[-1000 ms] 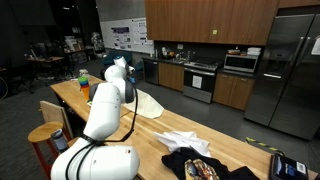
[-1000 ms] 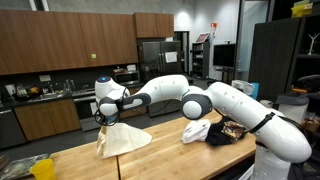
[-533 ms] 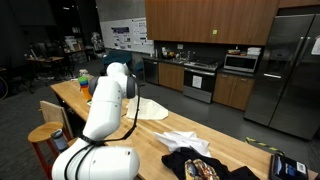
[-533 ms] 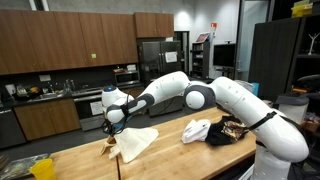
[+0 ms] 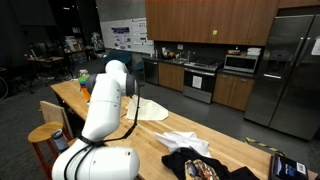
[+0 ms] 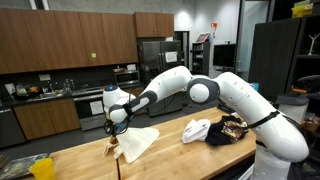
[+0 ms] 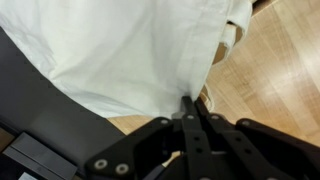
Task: Pick up to unfold the tote bag
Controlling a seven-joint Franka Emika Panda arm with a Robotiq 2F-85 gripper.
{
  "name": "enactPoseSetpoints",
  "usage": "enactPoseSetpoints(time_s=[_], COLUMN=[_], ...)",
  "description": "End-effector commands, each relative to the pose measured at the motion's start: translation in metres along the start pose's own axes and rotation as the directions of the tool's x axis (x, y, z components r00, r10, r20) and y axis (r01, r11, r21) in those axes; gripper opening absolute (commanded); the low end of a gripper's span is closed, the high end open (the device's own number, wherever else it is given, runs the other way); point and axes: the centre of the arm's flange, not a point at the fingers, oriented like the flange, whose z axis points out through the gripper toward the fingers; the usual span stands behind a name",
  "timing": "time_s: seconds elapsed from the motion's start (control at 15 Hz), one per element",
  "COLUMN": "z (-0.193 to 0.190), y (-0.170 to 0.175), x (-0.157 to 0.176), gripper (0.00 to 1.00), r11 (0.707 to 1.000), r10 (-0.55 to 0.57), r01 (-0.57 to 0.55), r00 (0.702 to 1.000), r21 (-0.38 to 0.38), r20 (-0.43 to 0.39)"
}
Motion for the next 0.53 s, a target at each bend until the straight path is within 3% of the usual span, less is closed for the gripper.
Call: enactPoseSetpoints(time_s=[0.0, 0.13, 0.33, 0.47], z=[0.003, 0.007, 0.027, 0.039], y=[0.000, -0.004, -0.017, -0.032], x=[-0.001, -0.003, -0.045, -0.077], gripper=[0.04, 0.01, 0.01, 0.01], r11=[1.000, 1.000, 0.999, 1.000], r10=[0.000, -0.010, -0.005, 0.020], r01=[0.000, 0.010, 0.013, -0.018], r00=[1.000, 1.000, 0.987, 0.971], r21=[0.001, -0.003, -0.047, -0.008], r20=[0.003, 0.023, 0.163, 0.238])
